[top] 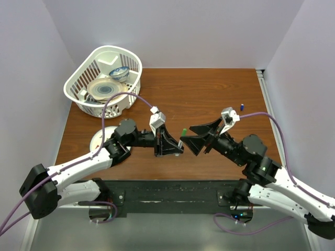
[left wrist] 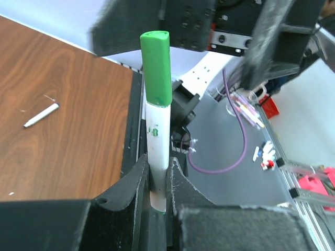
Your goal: Insert the pens into the pen caps
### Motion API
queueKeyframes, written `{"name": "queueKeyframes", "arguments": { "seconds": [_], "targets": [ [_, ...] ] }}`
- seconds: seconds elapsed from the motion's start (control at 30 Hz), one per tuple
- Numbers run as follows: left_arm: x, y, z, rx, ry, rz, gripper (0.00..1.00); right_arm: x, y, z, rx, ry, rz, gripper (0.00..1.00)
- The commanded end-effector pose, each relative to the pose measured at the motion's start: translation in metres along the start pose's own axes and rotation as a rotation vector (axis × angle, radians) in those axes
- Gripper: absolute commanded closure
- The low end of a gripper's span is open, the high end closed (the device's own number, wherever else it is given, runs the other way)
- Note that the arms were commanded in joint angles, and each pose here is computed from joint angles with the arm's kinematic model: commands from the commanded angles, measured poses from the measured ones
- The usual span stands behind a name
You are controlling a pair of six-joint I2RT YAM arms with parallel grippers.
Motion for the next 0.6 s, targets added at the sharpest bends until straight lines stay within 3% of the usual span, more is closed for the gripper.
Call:
{"name": "queueKeyframes", "arguments": {
  "seconds": [0.0, 0.17, 0.33, 0.57],
  "targets": [
    [-0.006, -0.005, -0.021, 0.059, -0.086, 0.026, 1.0, -0.022, -0.004, 0.012, -0.051, 0.035, -0.045, 0.22],
    [-0.002, -0.005, -0.024, 0.071, -0.088, 0.043, 1.0, -0.031, -0.006, 0.015, -0.063, 0.034, -0.07, 0.24],
    [-0.003, -0.005, -0.027, 0.079, -0.096, 0.041, 1.0, -0.03, -0.002, 0.023, -0.113, 0.028, -0.065, 0.38],
    [-0.005, -0.006, -0.029, 0.083, -0.095, 0.041, 1.0, -0.024, 0.004, 0.022, -0.117, 0.012, -0.066, 0.43]
  ]
}}
Point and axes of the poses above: each gripper's point midway between its finger pads, its own y axis back along the fingers, its own z axis along the line the jaws close on, x = y × z, the point moved 2 cm from there along y, back along the fingers, and after that the axes turned 11 degrees about y, right-handed, at the moved point
